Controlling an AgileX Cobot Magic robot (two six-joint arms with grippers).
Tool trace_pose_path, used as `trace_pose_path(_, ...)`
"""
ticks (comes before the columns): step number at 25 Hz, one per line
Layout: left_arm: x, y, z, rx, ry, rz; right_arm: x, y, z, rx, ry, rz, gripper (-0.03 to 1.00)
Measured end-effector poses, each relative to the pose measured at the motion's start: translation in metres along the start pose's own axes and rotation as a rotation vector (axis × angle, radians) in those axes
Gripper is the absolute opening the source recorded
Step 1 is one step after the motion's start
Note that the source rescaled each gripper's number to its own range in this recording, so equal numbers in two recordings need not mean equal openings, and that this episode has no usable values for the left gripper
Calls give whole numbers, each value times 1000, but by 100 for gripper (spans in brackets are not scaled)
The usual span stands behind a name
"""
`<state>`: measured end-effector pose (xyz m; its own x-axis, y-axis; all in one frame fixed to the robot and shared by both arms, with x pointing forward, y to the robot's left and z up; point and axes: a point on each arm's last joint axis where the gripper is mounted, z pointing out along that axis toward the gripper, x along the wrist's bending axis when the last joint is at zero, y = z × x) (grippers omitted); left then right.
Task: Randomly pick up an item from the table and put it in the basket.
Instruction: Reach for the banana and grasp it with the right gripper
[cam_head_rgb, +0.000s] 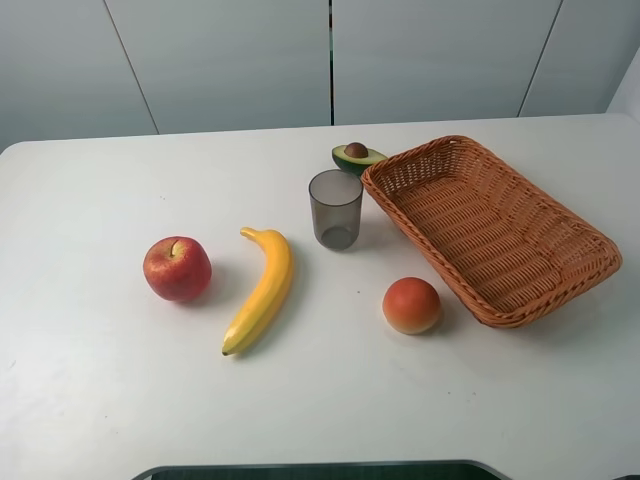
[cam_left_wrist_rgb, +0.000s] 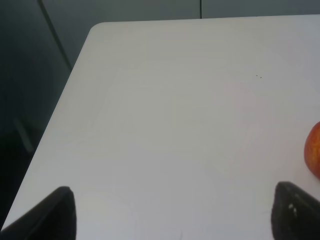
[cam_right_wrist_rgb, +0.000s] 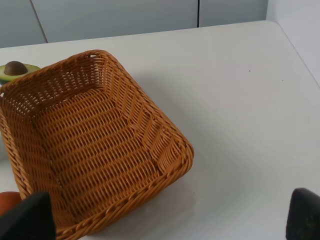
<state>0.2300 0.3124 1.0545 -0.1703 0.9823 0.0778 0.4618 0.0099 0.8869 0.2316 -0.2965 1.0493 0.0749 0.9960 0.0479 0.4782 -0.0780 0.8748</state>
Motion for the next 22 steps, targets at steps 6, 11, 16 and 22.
trace_pose_path(6,0,0,0,0,0,0,0,0,0,0,0,0,100)
trace_pose_path(11,0,0,0,0,0,0,0,0,0,0,0,0,100)
trace_pose_path(16,0,0,0,0,0,0,0,0,0,0,0,0,100)
trace_pose_path(22,0,0,0,0,0,0,0,0,0,0,0,0,100)
